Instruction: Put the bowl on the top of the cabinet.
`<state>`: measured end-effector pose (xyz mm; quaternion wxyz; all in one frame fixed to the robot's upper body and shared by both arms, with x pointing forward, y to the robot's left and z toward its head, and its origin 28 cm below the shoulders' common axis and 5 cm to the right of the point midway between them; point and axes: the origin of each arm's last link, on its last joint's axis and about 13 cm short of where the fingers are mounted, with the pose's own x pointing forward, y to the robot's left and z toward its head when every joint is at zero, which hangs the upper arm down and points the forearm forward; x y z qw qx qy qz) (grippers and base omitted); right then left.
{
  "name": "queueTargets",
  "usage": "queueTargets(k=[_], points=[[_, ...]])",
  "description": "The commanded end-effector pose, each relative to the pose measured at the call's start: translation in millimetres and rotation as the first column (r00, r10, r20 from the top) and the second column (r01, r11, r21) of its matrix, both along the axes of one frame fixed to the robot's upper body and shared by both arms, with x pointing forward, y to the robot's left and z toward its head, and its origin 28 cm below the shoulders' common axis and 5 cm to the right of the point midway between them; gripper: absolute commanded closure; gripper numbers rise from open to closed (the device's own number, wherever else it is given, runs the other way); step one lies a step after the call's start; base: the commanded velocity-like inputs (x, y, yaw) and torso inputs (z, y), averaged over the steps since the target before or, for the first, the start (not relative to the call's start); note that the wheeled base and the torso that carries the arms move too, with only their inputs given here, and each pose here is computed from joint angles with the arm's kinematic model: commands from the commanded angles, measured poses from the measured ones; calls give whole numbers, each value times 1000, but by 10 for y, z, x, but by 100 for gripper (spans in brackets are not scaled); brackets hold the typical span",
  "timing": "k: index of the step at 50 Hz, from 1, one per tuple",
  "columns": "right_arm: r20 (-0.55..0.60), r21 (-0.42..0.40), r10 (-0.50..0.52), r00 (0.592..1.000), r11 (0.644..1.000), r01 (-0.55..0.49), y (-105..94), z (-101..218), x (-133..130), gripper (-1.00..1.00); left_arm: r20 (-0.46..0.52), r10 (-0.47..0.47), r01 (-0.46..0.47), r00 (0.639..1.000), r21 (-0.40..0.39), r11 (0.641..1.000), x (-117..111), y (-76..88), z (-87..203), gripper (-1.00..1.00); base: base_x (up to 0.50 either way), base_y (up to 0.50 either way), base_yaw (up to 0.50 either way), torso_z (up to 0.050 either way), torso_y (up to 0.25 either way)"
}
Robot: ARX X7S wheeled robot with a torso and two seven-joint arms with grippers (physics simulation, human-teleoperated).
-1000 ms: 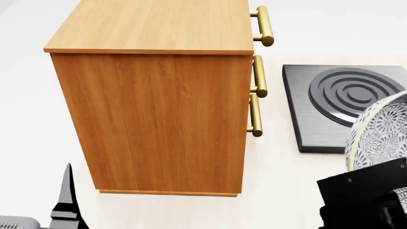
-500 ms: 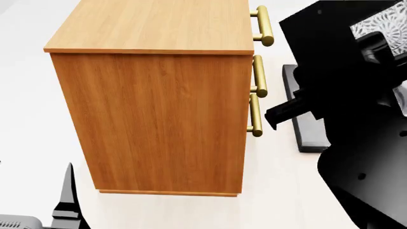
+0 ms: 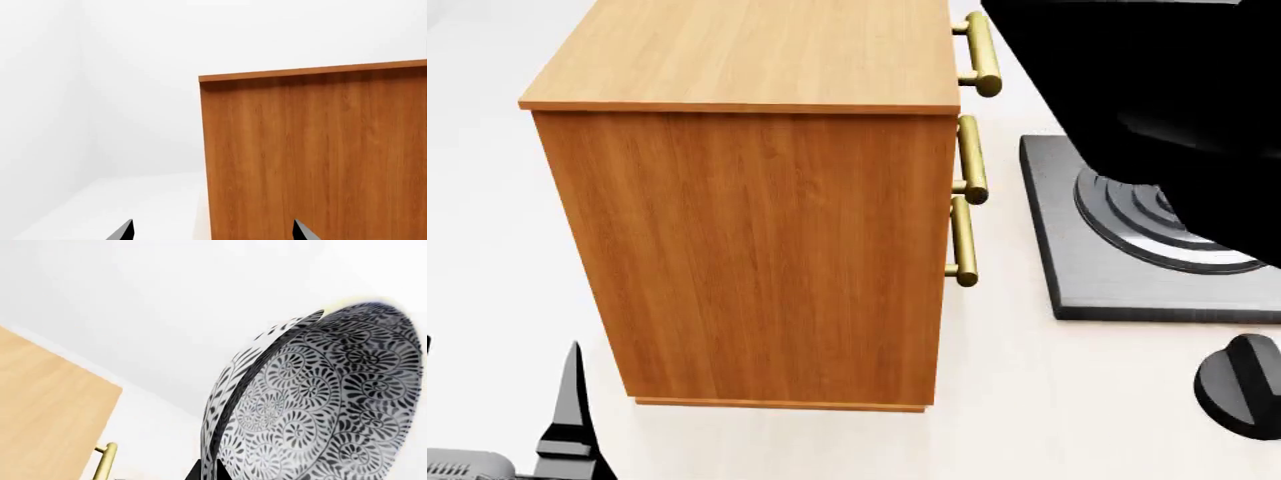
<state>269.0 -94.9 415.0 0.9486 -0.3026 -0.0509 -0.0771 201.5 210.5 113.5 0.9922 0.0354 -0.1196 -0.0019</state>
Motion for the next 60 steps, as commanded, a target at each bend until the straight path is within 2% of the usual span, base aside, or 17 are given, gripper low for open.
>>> queueTargets(k=[1,12,20,34,43,50,52,53,56,57,59,60], points=[[89,31,-8,996,1000,5,263,531,-80,100,1,-2,2,1000,0,1000,3,4,18,-100,0,0,0,0,10],[114,-15,31,993,999,-29,461,666,-119,100,3,2,-2,1000,3,1000,1,27,26,-100,0,0,0,0,0],[93,-40,32,995,999,-28,599,673,-29,100,3,3,-3,1000,0,1000,-6,37,19,-100,0,0,0,0,0],[86,-16,70,994,998,-68,796,623,112,100,-6,12,-12,1000,3,1000,-9,46,5,-100,0,0,0,0,1],[63,-10,62,996,998,-62,832,571,263,100,-10,18,-18,1000,7,1000,16,55,-3,-100,0,0,0,0,0],[17,45,44,999,998,-45,774,495,418,100,-14,26,-26,1000,10,1000,8,60,-5,-100,0,0,0,0,1],[-21,83,54,998,995,-52,765,430,494,100,-16,22,-22,1000,11,1000,9,51,-8,-100,0,0,0,0,0],[-74,170,88,993,983,-75,766,390,545,100,-16,22,-22,1000,12,1000,13,49,-14,-100,0,0,0,0,0],[-131,246,119,984,966,-84,777,344,590,100,-18,24,-24,1000,14,1000,16,48,-21,-100,0,0,0,0,0],[-173,308,163,971,946,-104,785,318,607,100,-21,26,-26,999,14,1000,22,48,-27,-100,0,0,0,0,0],[-177,274,136,975,958,-84,797,269,635,100,-20,27,-27,999,14,1000,22,49,-28,-100,0,0,0,0,0],[-210,292,151,966,953,-85,807,239,643,100,-21,28,-28,999,14,1000,24,48,-31,-100,0,0,0,0,0]])
